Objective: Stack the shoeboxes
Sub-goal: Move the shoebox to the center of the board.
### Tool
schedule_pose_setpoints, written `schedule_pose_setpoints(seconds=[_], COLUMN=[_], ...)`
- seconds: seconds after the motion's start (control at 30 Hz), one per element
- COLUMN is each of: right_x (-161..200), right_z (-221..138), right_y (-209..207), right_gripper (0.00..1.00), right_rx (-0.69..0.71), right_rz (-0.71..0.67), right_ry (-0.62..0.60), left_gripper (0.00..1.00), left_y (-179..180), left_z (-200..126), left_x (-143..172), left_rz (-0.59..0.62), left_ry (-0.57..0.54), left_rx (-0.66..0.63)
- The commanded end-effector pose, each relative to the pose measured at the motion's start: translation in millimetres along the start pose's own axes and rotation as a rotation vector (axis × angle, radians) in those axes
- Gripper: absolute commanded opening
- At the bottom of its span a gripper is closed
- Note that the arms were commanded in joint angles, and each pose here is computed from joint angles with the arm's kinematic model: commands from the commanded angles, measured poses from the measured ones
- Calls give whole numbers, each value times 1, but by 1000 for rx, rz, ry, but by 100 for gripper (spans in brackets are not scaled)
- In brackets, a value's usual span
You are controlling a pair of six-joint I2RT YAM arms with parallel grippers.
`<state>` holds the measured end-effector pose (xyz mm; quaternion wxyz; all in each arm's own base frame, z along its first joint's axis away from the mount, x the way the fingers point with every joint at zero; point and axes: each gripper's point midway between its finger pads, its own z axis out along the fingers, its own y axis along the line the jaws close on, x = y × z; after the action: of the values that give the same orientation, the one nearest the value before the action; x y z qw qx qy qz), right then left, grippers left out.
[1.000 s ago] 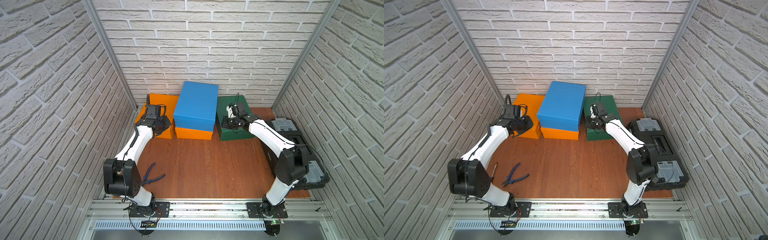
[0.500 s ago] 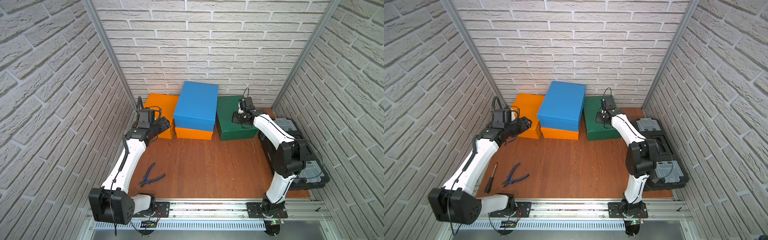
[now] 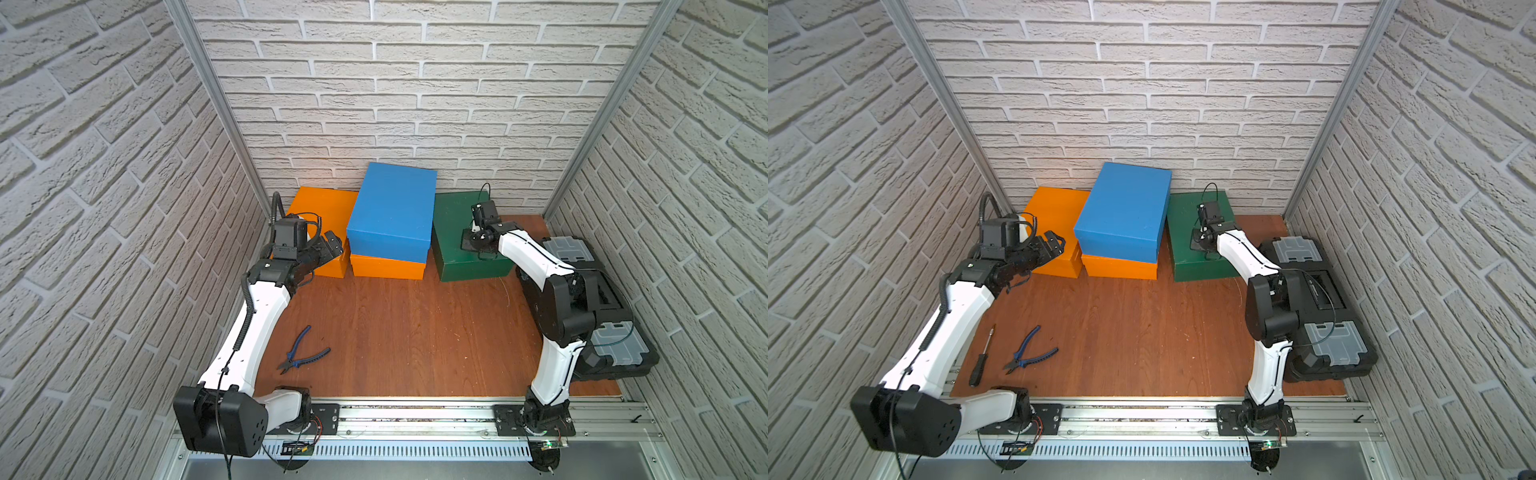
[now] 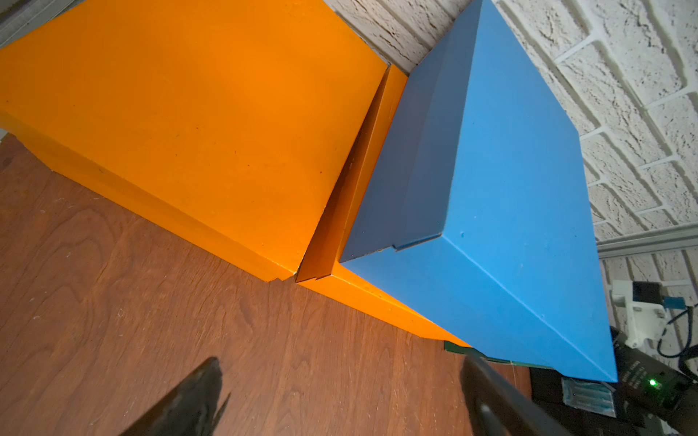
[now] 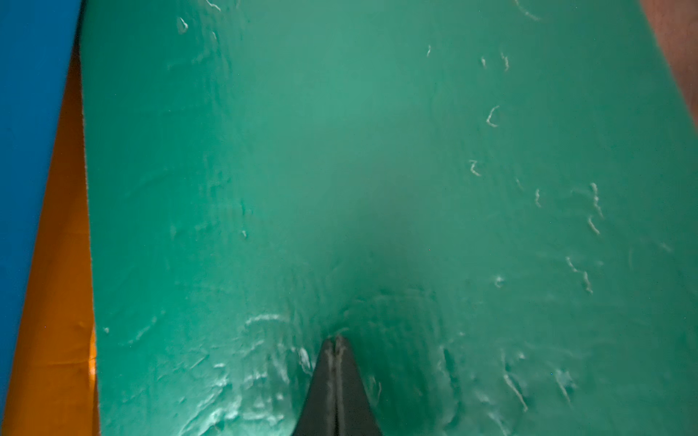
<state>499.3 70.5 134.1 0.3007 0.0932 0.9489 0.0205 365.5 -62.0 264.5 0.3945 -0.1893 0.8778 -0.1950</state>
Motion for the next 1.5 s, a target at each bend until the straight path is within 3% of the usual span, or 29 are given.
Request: schedule_pose_setpoints(seconds=[0.0,0.43,0.83,1.17,1.3,1.4,1.47], right_x=[44,151,216,247,230,206,192], right_z=[6,-43,-110,-135,-151,-166,-171], right_y=[-9,-15,6,49,47,38,29], right_gripper=[4,6,7,7,10,18,32], right_rx=[42,38,-80,-139,-163,-185,-214], right_rz=[-11,-17,-128,-209,-207,-168,-113], right_ry=[100,205,255,290,236,184,163], left_gripper=[98,98,98,98,98,98,98], left_y=[-1,-3,-1,7,1,-6,-14], left_z=[-5,-5,-3,-6,-3,2,6], left_x=[-4,1,23,45,56,70,80], left_rz=[6,4,-1,4,33,53,66], left_ry=[-24,-13,30,56,73,90,98], left_rx=[7,29,49,26,36,51,71])
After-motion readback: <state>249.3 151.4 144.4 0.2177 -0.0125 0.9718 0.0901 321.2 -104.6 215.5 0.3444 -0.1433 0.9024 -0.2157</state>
